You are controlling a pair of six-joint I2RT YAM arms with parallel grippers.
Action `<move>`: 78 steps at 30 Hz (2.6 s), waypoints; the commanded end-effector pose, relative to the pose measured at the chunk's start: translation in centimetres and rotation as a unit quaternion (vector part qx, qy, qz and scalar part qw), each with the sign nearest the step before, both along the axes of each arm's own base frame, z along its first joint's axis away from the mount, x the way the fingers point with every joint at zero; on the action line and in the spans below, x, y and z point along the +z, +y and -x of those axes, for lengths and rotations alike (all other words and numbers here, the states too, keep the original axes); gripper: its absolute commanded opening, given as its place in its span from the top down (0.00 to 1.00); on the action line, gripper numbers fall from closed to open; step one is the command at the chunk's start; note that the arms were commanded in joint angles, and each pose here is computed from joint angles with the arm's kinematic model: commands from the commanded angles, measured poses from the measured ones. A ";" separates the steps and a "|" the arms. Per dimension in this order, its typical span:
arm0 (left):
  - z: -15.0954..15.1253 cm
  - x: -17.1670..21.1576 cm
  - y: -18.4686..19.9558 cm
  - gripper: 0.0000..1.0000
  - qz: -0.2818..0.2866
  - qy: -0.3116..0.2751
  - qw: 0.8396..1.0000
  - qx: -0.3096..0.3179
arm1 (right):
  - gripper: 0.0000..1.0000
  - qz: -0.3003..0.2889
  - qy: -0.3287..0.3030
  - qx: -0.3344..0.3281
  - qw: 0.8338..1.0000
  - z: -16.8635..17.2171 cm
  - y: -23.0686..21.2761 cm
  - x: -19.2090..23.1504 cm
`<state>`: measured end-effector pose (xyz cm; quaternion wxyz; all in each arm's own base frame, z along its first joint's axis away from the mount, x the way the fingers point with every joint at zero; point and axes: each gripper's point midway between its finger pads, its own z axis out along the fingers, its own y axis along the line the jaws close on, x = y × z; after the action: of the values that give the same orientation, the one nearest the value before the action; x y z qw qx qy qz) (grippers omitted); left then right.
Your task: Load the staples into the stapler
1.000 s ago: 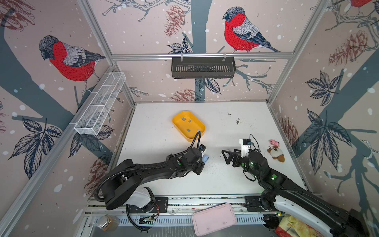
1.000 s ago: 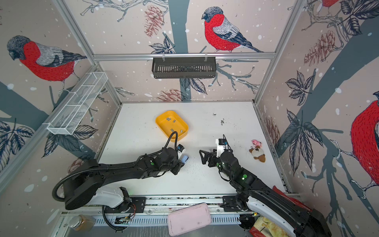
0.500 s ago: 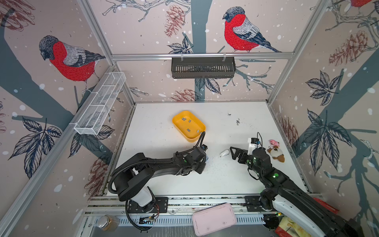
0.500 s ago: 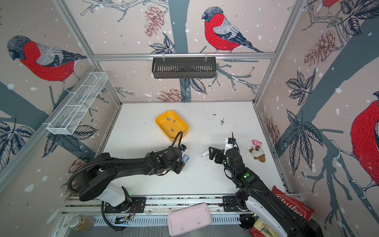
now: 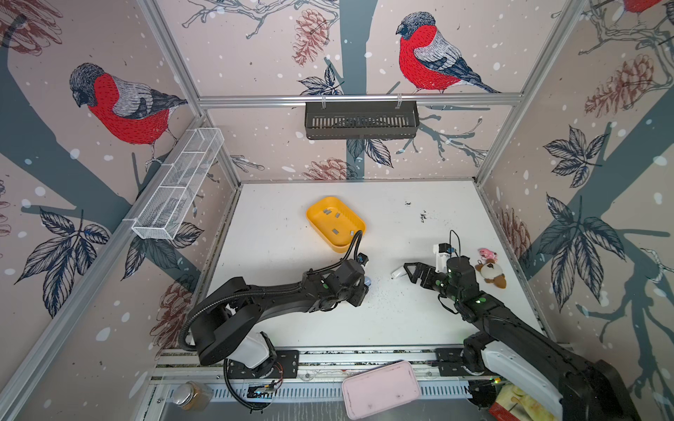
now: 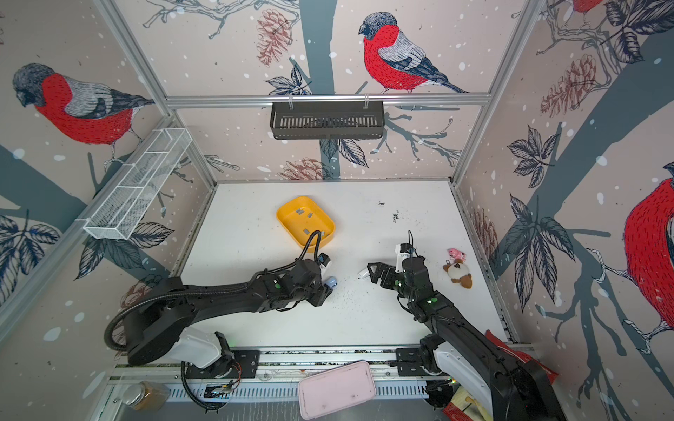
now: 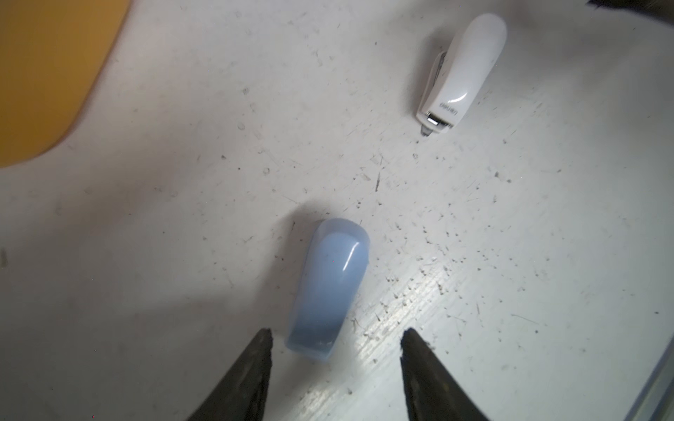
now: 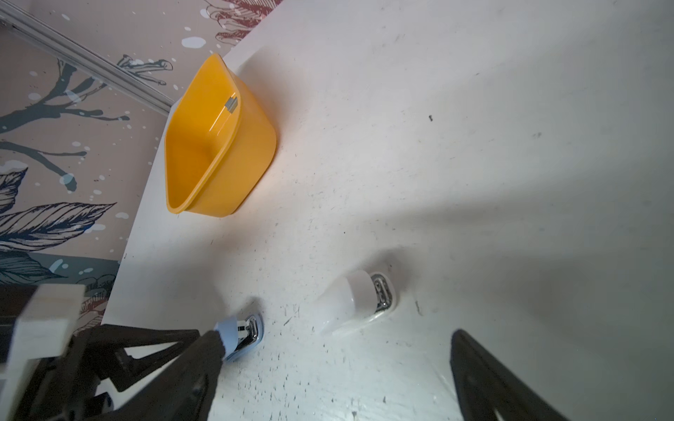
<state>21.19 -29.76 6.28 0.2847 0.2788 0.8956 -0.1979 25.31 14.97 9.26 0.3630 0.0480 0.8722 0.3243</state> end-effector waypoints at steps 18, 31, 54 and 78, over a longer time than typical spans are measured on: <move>-0.6 6.6 4.8 0.02 0.113 -0.067 0.983 0.126 | 0.07 0.022 0.019 0.115 0.993 -2.2 5.5 -2.5; -1.3 6.7 8.6 0.03 0.143 -0.070 0.967 0.197 | 0.08 0.044 0.008 0.164 0.985 -0.1 10.4 -2.7; -5.7 8.3 22.2 0.04 0.165 -0.203 0.878 0.401 | 0.00 0.102 -0.162 -0.083 0.978 -0.6 -1.4 6.0; -10.8 8.3 30.1 0.04 0.012 -0.374 0.830 0.413 | 0.01 0.171 -0.199 -0.227 0.938 -4.5 -11.0 7.8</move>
<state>30.62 0.74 10.41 0.5878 -0.0742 0.8034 0.0597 28.92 4.87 15.69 0.5715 0.1169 0.8059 0.1011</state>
